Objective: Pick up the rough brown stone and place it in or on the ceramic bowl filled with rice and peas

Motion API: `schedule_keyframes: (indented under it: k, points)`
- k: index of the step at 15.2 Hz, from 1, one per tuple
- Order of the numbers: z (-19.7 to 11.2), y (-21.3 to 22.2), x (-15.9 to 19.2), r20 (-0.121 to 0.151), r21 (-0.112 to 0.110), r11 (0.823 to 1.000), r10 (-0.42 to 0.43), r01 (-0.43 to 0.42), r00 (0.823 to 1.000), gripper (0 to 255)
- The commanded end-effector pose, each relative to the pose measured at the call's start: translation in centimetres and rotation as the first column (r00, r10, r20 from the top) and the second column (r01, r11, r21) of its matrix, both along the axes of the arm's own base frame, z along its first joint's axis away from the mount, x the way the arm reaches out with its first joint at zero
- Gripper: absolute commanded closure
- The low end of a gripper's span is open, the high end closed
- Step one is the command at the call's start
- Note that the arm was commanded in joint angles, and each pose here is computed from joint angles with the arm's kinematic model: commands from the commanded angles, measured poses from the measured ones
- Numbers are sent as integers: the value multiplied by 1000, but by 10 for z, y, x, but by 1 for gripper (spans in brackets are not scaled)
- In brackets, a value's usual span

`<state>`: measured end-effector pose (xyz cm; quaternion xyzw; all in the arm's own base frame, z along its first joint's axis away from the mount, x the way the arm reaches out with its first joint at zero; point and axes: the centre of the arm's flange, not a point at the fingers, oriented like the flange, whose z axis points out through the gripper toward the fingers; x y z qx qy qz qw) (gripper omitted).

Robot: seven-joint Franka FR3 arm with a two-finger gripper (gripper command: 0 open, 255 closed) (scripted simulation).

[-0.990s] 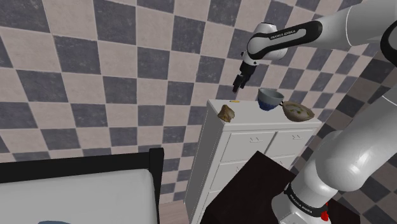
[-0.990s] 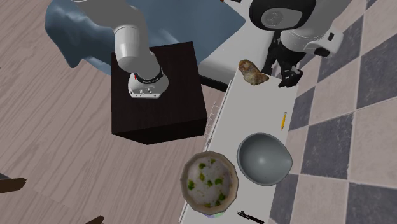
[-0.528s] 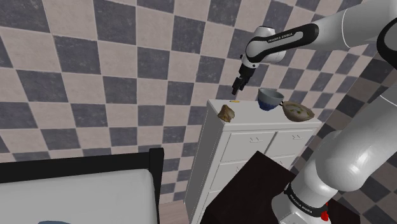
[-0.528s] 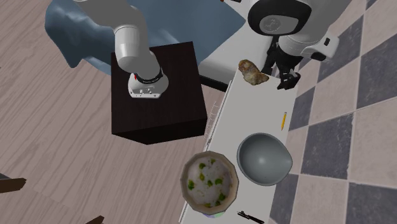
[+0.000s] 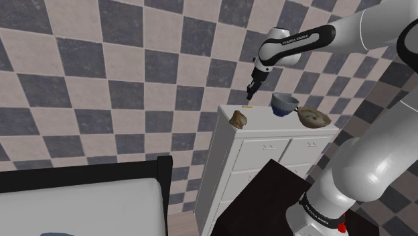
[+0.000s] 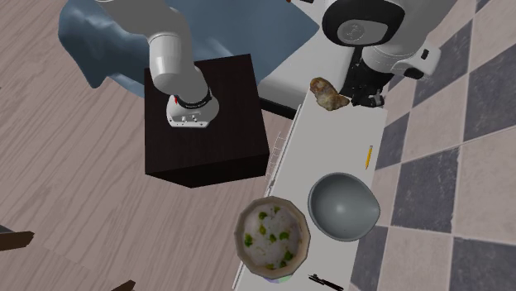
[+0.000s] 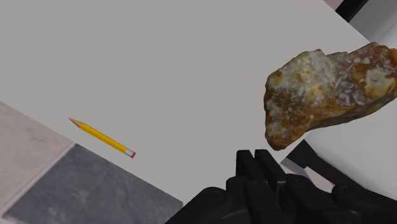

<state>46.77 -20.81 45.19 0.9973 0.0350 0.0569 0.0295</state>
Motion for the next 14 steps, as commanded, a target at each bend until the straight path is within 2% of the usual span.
schedule_keyframes:
  k: [1,5,6,7,8,9,10,11,12,13,14]
  points:
    - [0,0,0,0,0,1000,0,0,1000,255]
    - [0,0,0,0,0,1000,0,0,1000,255]
    - [0,0,0,0,0,1000,0,0,1000,0]
    - [-12,-8,-13,35,83,990,-114,111,993,0]
    - [-24,-13,-25,61,169,962,-229,216,972,0]
    - [-38,-16,-38,76,256,915,-342,313,937,0]
    - [-52,-17,-51,81,342,850,-451,401,889,0]
    - [-67,-14,-62,74,425,769,-555,477,829,0]
    - [-81,-10,-73,57,504,674,-649,539,758,0]
    - [-88,-7,-78,46,539,626,-690,564,722,0]
    - [-93,-6,-75,46,539,626,-690,564,722,0]
